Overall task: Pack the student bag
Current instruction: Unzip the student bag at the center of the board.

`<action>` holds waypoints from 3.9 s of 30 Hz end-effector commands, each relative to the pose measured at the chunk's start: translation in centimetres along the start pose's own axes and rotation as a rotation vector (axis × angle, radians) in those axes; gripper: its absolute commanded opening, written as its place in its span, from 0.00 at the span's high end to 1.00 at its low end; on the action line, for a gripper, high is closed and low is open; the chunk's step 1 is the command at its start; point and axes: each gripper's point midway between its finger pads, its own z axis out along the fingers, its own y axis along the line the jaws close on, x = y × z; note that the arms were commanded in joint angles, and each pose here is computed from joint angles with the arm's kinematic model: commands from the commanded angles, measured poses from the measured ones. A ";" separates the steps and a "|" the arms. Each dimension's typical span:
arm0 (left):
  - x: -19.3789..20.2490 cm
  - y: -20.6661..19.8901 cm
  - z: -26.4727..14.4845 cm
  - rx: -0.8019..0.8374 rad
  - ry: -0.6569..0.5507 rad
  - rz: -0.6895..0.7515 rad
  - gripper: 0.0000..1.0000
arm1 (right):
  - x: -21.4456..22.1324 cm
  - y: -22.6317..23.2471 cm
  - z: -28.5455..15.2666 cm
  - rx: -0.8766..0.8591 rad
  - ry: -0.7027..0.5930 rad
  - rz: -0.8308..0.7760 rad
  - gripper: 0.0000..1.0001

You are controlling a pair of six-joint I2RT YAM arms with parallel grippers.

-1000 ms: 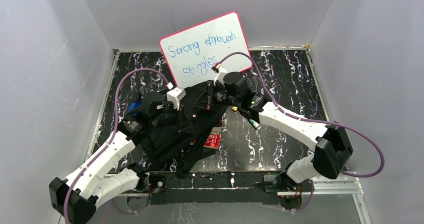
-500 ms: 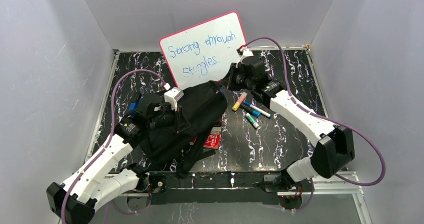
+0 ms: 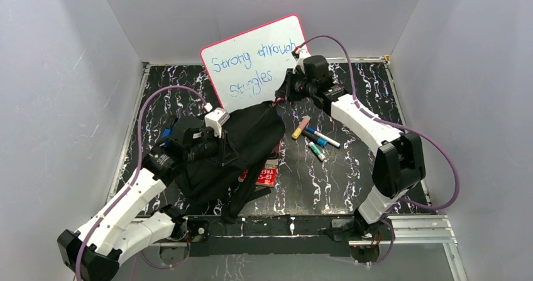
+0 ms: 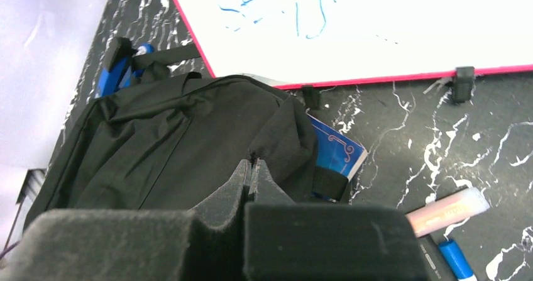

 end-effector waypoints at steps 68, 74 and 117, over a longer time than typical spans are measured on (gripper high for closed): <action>-6.7 -7.8 -1.1 0.251 -0.118 0.234 0.08 | 6.2 9.1 -21.6 -0.388 -0.005 0.048 1.00; -5.8 -12.2 2.1 0.262 -0.129 0.352 0.08 | 7.0 8.6 -21.4 -0.367 0.007 0.080 1.00; 0.5 -14.0 6.3 0.292 0.003 0.410 1.00 | 6.9 -1.1 -20.8 0.192 -0.085 0.157 1.00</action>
